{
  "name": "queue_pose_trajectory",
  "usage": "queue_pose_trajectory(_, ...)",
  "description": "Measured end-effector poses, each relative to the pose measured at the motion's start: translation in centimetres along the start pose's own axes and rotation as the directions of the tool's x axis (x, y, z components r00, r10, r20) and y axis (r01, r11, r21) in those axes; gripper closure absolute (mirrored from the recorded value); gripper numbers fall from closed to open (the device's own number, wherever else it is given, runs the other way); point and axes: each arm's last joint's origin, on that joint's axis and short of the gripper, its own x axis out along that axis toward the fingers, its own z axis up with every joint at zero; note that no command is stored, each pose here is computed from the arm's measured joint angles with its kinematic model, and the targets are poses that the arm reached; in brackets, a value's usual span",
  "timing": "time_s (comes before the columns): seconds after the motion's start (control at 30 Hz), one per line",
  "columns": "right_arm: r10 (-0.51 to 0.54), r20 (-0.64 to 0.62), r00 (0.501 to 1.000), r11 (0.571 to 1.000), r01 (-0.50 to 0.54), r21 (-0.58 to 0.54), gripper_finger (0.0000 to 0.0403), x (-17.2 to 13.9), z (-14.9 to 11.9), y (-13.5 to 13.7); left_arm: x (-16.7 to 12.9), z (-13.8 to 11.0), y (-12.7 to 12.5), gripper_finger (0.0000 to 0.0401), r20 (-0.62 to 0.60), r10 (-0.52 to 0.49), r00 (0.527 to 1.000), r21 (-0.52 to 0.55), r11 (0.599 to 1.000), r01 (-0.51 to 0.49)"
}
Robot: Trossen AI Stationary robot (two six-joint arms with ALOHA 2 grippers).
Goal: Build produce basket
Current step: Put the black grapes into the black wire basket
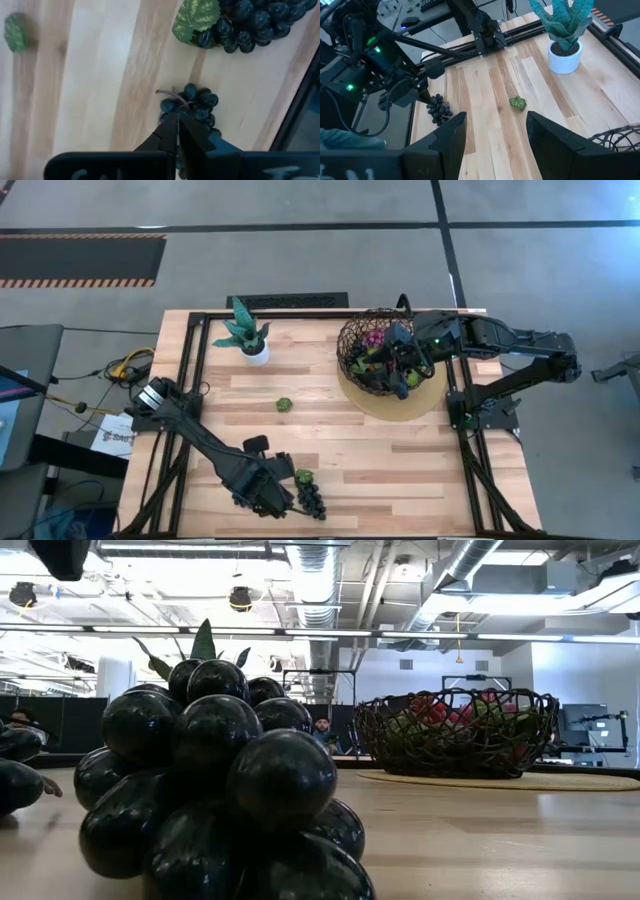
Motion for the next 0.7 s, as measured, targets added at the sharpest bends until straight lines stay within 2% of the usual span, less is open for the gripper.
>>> queue_pose_trajectory(0.13, -0.002, -0.004, 1.0, 1.0, 0.002, 0.0, 0.0177, 0.0, -0.04, -0.01, 0.03, 0.04, 0.02, 0.0388, -0.046, -0.035, 0.998, -0.111, 0.993, 0.03)
queue_pose_trajectory(0.3, -0.001, -0.004, 1.0, 1.0, 0.001, -0.006, 0.0177, 0.0, -0.04, -0.01, 0.1, 0.16, -0.09, 0.0364, -0.065, -0.066, 0.996, -0.057, 0.996, 0.062)
queue_pose_trajectory(0.43, -0.001, -0.004, 1.0, 1.0, 0.001, -0.009, 0.0177, 0.0, -0.05, 0.0, 0.15, 0.23, -0.08, 0.0309, -0.071, -0.072, 0.995, -0.046, 0.997, 0.069)
queue_pose_trajectory(0.57, -0.001, -0.005, 1.0, 1.0, 0.001, -0.01, 0.0177, 0.0, -0.05, 0.0, 0.17, 0.31, -0.03, 0.0245, -0.052, -0.057, 0.997, -0.092, 0.994, 0.052)
queue_pose_trajectory(0.7, -0.001, -0.004, 1.0, 1.0, 0.001, -0.025, 0.0177, 0.0, -0.05, 0.0, 0.97, 0.47, -0.51, 0.0207, -0.075, -0.072, 0.995, -0.122, 0.991, 0.063)
